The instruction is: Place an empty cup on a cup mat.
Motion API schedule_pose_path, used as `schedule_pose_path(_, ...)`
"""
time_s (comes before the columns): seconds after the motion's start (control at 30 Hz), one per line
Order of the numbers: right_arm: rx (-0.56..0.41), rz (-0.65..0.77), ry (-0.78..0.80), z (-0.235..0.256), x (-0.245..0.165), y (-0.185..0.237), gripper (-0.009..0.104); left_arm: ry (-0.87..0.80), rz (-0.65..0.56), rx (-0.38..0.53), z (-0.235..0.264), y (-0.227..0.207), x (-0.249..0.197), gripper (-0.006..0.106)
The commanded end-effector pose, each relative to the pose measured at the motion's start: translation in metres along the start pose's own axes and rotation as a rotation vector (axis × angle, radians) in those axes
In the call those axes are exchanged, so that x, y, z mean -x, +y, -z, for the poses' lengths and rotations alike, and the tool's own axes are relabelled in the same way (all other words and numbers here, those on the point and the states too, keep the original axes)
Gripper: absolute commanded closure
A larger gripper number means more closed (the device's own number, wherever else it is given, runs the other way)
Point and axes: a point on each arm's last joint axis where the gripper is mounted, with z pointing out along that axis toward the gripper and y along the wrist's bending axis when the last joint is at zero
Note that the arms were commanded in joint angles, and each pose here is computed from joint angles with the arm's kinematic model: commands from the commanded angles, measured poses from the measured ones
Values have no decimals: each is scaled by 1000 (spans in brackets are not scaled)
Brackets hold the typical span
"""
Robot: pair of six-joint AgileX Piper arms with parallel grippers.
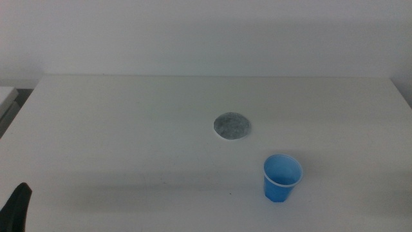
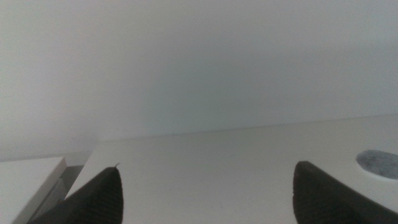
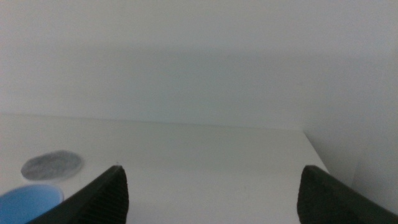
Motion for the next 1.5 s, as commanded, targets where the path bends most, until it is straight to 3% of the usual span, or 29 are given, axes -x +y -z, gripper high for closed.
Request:
schedule_pose_path(0.0,-13,-2,-40,0,2,-1,4,-16,10,-4,0,0,1,7)
schedule_pose_path(0.13,-10,-121,-17,-4,13,-2,4,-16,10,-4,0,0,1,7)
schedule_pose_path(0.57,103,-157,685,-43,126,3,4,-16,10,-4,0,0,1,7)
schedule_pose_path(0.73,101,-192,684,-46,155,2,4,-16,10,-4,0,0,1,7)
schedule_pose_path(1.0,162,-276,667,-47,159,10,4,-16,10,-4,0,0,1,7)
schedule_pose_path(1.2,317,-287,879,-70,149,22,4,-16,10,-4,0,0,1,7)
schedule_pose_path(1.3,312,-318,933,-88,146,23,4,-16,10,-4,0,0,1,7)
schedule_pose_path(1.47,221,-377,1054,-125,136,23,5,-16,10,-4,0,0,1,7)
